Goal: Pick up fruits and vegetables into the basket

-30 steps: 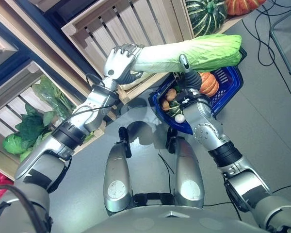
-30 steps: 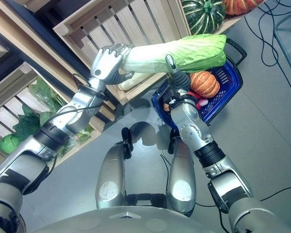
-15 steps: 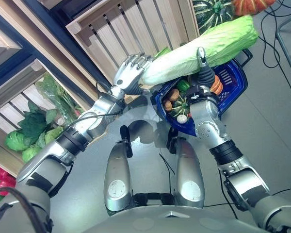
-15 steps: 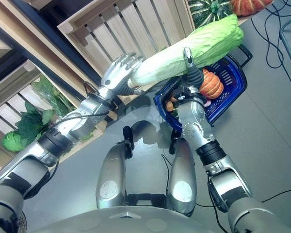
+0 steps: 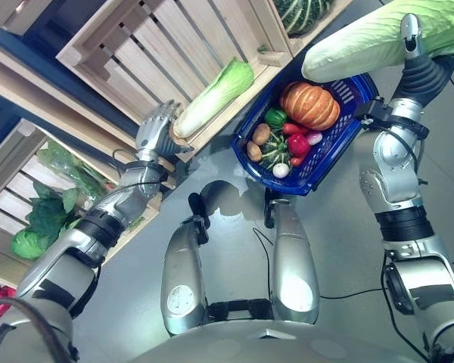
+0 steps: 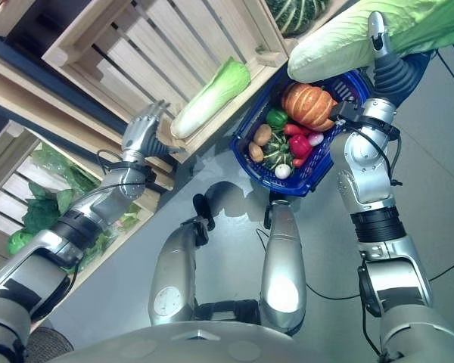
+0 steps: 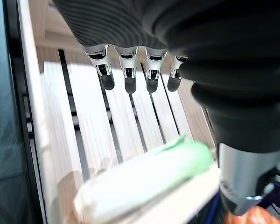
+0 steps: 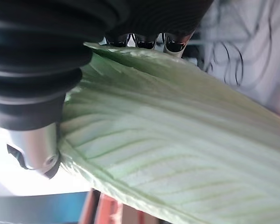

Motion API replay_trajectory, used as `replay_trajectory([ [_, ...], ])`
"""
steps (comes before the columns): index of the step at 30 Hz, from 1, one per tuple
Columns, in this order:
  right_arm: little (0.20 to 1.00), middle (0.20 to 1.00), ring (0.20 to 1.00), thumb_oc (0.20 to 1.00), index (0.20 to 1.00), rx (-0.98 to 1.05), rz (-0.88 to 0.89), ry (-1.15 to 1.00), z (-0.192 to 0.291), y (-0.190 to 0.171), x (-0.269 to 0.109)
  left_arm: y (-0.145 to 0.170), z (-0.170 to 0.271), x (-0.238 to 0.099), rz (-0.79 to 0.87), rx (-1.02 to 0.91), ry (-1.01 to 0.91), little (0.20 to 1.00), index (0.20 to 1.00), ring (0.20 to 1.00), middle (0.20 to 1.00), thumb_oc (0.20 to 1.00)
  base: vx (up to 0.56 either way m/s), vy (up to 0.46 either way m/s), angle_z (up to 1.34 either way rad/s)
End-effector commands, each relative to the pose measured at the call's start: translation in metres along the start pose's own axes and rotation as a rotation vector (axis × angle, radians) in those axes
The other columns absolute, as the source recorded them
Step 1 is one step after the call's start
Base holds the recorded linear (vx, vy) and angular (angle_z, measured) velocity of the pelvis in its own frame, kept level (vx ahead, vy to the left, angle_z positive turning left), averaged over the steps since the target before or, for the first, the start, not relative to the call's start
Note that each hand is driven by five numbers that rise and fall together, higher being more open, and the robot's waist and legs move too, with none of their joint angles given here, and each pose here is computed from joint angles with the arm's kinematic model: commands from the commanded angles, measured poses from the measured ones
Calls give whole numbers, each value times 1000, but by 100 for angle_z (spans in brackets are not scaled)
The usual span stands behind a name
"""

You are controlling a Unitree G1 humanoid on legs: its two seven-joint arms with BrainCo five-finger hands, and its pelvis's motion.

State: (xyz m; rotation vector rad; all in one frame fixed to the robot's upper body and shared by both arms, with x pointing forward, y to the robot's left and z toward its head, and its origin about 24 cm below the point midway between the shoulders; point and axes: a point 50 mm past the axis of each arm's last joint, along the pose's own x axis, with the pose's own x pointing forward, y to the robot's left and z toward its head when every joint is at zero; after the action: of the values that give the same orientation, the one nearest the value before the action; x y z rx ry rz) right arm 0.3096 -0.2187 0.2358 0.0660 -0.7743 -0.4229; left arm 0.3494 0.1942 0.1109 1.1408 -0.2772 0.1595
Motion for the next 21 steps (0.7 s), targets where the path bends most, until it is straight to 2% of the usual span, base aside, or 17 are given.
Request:
replay_trajectory([
  [1,200,200,200,200,200,-119,-7,-106,21,-9,22,25,15,19,178,-124,-18,1000,1000,1000,1000,1000,-18,59,-7],
  [10,200,200,200,200,200,-369,115,127,-33,3,33,47,44,52,320,-304,15,1000,1000,1000,1000,1000,6,56,-8],
  [15,200,200,200,200,200,-404,183,255,-60,14,34,42,56,65,306,-430,86,1000,1000,1000,1000,1000,-16,63,-4],
  [21,200,200,200,200,200,-416,195,324,-73,16,36,38,59,71,291,-481,139,1000,1000,1000,1000,1000,3,26,0],
])
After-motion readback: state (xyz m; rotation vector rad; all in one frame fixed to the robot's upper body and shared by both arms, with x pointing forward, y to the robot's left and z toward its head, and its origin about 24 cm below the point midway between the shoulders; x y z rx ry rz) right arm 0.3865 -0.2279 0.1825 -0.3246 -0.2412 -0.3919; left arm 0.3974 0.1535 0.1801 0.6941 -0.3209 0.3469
